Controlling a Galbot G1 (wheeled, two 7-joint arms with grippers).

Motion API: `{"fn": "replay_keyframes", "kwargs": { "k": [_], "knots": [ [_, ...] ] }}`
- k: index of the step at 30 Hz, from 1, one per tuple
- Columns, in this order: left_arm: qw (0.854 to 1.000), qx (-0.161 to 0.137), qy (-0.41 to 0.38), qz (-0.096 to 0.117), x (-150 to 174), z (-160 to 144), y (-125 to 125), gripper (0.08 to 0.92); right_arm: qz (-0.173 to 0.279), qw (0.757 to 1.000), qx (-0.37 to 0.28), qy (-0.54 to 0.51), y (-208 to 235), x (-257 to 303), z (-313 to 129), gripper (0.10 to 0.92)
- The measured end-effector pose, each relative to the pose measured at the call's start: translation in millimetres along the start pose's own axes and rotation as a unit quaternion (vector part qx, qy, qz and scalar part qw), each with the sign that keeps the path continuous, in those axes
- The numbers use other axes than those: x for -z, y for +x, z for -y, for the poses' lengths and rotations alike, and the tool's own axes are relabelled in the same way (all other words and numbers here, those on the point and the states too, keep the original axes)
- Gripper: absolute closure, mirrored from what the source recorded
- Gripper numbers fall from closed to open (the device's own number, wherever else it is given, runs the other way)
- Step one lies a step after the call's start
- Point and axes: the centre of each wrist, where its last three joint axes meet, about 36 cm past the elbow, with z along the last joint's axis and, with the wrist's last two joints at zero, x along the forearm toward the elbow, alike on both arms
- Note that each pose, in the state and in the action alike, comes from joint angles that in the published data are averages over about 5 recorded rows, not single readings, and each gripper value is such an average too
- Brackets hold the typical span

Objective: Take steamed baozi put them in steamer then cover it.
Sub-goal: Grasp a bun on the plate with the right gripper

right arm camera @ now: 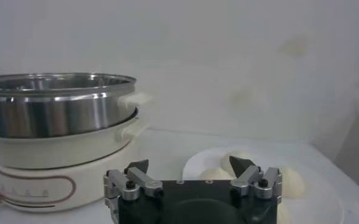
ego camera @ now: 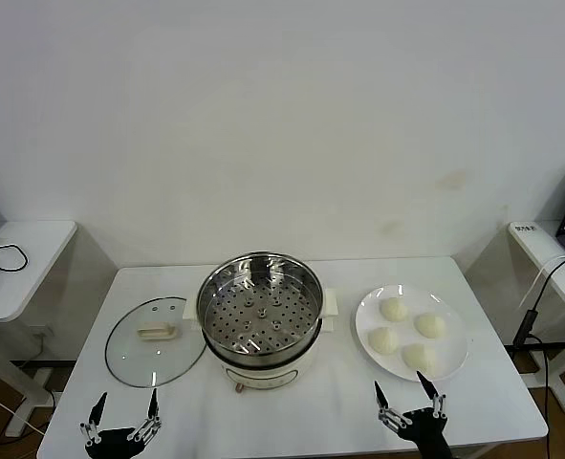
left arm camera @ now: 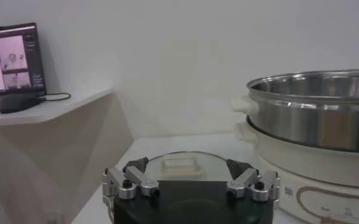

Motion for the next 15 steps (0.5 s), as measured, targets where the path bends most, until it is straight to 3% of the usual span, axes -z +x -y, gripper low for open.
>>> {"fn": "replay_keyframes", "kwargs": {
  "k": [9,15],
  "knots": [
    [1.000,0.004,-0.010,-0.012,9.0,-1.9,-4.4,0.177,0.002,0.996,-0.024,0.088,-20.2,13.9,29.8,0.199],
    [0.999,-0.008,-0.043,-0.009,19.7,-5.7,-9.4,0.177,-0.004,0.978,-0.037,0.207,-48.8,33.2,72.2,0.200]
  ]
}}
